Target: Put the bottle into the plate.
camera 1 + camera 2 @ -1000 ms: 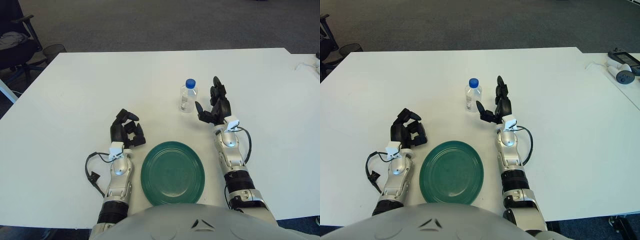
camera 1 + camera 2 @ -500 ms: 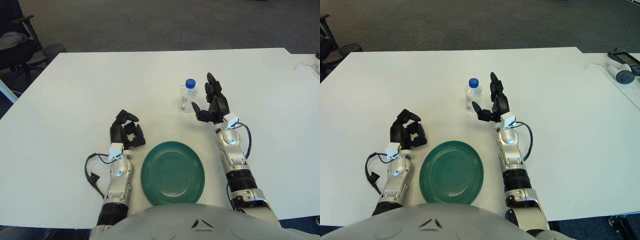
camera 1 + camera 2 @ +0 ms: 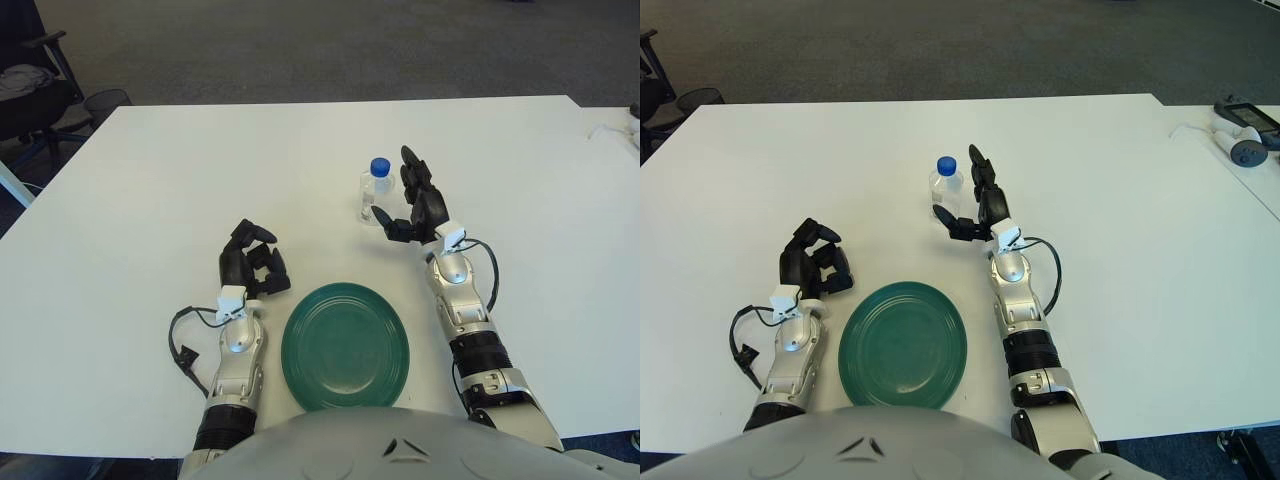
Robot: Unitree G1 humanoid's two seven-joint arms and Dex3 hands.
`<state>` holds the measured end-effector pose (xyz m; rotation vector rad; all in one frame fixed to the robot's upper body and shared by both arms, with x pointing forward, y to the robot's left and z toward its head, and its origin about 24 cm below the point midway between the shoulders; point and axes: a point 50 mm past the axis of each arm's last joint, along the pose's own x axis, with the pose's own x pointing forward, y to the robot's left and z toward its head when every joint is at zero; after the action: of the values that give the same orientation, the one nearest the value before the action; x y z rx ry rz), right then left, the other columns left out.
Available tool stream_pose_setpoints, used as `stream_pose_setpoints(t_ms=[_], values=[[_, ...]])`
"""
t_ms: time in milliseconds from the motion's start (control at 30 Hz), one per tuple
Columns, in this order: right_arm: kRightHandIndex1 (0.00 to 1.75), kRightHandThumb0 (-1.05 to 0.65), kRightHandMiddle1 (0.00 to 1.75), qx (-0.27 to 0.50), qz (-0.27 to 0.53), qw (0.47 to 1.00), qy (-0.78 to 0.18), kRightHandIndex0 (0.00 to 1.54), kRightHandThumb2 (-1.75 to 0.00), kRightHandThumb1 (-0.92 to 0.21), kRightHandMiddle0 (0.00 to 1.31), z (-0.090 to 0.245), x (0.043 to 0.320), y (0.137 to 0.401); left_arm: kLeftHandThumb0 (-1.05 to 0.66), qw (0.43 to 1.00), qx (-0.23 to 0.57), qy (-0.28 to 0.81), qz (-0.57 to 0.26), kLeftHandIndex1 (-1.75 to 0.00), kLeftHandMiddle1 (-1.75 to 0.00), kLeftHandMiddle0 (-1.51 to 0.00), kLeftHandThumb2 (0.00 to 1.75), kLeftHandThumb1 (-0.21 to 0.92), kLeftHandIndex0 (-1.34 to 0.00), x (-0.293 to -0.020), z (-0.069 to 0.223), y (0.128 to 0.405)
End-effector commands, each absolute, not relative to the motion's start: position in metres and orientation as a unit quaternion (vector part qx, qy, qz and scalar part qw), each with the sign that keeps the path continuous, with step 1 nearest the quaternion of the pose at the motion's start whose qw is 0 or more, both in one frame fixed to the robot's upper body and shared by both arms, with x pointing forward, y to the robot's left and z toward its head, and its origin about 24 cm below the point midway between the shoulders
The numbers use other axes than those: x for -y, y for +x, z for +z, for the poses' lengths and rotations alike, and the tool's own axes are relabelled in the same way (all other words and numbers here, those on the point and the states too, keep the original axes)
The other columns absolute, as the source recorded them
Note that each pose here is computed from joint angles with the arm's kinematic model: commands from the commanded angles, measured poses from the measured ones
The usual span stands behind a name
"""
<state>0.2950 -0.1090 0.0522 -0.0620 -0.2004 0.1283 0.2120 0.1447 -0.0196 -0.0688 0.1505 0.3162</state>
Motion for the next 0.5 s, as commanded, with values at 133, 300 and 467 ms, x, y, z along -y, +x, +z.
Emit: stream_pose_setpoints(t_ms=[133, 300, 467], values=[[0.02, -0.94, 0.10, 0.073, 0.063, 0.994, -0.047, 0.02, -0.58, -0.55, 0.00, 0.048, 0.104, 0.312, -0.59, 0.979, -0.114, -0.055, 0.162, -1.75, -1.75, -1.32, 1.64, 0.05, -0.83, -0.137, -0.034, 0.204], [0.03, -0.98, 0.10, 0.062, 0.059, 0.995, -0.052, 0.03, -0.51, -0.60, 0.00, 0.044, 0.102, 0.316, -0.59, 0.979, -0.111, -0.053, 0.161, -1.75, -1.75, -1.32, 1.64, 0.05, -0.84, -0.138, -0.033, 0.204], [0.05, -0.99, 0.10, 0.048, 0.053, 0.996, -0.056, 0.03, -0.45, -0.64, 0.00, 0.040, 0.101, 0.318, -0.59, 0.979, -0.109, -0.053, 0.163, -1.75, -1.75, -1.33, 1.65, 0.05, -0.84, -0.139, -0.033, 0.204]])
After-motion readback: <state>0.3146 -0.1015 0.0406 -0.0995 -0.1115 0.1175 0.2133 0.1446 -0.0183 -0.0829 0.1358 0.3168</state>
